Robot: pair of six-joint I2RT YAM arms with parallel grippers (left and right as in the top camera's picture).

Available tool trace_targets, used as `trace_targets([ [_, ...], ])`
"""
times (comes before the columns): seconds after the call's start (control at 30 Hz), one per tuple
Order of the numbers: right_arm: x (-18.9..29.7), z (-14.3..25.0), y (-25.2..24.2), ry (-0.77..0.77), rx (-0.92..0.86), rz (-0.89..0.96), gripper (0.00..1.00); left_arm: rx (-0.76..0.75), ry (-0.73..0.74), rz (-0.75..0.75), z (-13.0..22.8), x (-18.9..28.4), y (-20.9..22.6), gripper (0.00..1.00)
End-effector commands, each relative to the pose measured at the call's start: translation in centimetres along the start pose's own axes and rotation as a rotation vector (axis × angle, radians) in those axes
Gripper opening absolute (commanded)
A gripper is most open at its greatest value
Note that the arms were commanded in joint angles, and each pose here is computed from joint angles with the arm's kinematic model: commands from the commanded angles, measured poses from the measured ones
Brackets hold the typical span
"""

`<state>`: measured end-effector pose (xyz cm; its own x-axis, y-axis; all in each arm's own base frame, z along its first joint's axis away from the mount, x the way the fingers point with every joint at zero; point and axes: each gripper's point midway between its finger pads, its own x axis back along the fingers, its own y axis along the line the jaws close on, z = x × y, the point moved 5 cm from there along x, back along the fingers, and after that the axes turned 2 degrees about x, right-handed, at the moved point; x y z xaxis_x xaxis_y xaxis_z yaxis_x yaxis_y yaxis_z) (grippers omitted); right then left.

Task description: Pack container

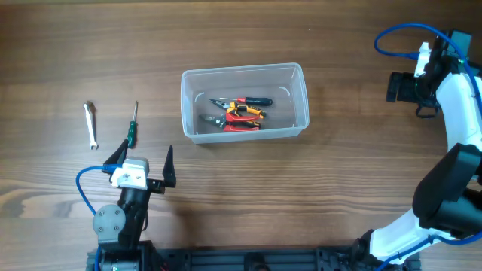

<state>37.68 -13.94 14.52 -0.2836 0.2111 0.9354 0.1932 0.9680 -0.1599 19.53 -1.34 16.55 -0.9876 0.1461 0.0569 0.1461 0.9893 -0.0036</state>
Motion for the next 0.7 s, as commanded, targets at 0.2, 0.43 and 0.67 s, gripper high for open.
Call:
trace_targets([
  [0.2, -0.05, -0.15, -0.3, -0.006, -0.005, 0.025, 1.0, -0.012, 0.001, 0.001, 0.19, -0.02, -0.06, 1.0],
  [0.43, -0.05, -0.15, -0.3, -0.006, -0.005, 0.025, 1.0, -0.012, 0.001, 0.002, 0.19, -0.02, -0.07, 1.0],
  [0.67, -0.05, -0.15, -0.3, -0.006, -0.005, 0.025, 1.0, -0.013, -0.008, 0.068, 0.03, 0.01, -0.88, 1.0],
])
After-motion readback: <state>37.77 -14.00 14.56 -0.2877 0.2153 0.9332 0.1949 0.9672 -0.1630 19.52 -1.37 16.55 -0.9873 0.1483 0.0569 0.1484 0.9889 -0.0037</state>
